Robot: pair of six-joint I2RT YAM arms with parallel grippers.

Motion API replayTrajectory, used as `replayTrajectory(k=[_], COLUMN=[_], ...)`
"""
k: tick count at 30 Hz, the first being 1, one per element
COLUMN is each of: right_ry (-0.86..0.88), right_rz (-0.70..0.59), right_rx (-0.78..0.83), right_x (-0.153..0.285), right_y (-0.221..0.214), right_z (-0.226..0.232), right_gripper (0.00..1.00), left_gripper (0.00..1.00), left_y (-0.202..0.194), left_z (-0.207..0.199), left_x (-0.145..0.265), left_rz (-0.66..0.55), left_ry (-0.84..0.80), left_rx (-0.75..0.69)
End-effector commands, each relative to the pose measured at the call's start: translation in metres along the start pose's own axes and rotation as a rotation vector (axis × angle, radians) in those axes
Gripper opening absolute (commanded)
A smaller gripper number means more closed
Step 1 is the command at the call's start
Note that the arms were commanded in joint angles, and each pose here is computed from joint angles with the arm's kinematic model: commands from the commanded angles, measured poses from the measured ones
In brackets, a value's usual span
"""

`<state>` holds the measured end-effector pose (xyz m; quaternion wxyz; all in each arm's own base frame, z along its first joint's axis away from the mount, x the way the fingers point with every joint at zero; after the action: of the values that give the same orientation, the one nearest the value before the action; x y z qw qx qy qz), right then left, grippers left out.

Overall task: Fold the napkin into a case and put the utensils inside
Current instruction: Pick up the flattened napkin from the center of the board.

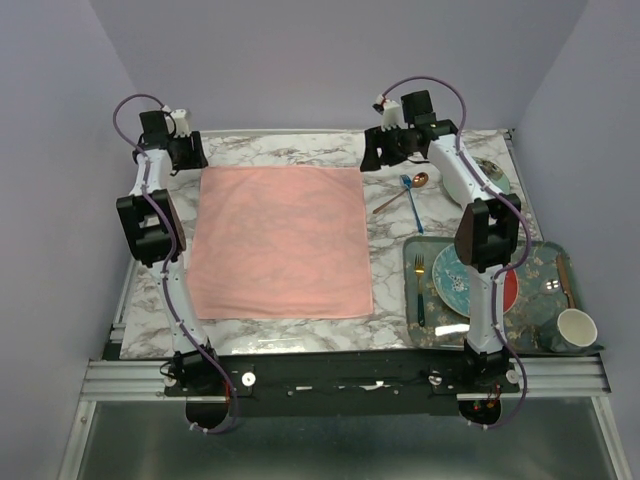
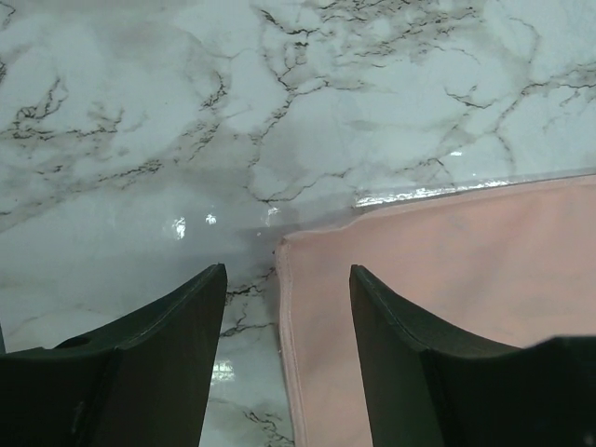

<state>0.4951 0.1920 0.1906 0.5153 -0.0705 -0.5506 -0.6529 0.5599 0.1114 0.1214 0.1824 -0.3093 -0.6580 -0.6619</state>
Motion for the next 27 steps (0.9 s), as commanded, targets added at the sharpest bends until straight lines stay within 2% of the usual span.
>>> replayTrajectory(k=[1, 8, 16, 24, 25, 27], right_ry=[0.017, -0.005, -0.033, -0.028, -0.030, -0.029], right_rz=[0.007, 0.007, 0.015, 0.018, 0.021, 0.021], right_rx=[0.006, 0.023, 0.032, 0.035, 0.035, 0.040], right_x=[0.009, 0.013, 0.012, 0.012, 0.012, 0.013], right_y=[-0.001, -0.002, -0.005, -0.005, -0.006, -0.006], right_z=[0.006, 0.004, 0.000, 0.000, 0.000, 0.001], right_gripper=[0.74, 0.74, 0.74, 0.74, 0.74, 0.74], left_gripper=[0.65, 0.66, 0.60, 0.39, 0.32, 0.26], left_y=[0.007, -0.001, -0.021, -0.009, -0.008, -0.004], left_z=[-0.001, 0.006, -0.002, -0.006, -0.007, -0.011], left_x=[-0.015, -0.033, -0.036, -0.036, -0.036, -0.034], left_rz=[-0.031, 0.013, 0.056, 0.006, -0.002, -0.015], left_ry=[-0.080, -0.095, -0.166, -0.203, -0.221, -0.236], left_rx=[-0.071, -0.086, -0.136, -0.163, -0.166, -0.188])
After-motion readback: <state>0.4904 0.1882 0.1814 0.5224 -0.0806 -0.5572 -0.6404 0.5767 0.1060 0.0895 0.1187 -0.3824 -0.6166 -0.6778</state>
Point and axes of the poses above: each gripper's point midway between its finger pads, its own x axis back along the fingers, its own z axis along the line the jaws close on, y = z × x, the point moved 5 cm from there along x, back along the fingers, and after that the axes turned 9 degrees about -x, right-handed, at the moved point
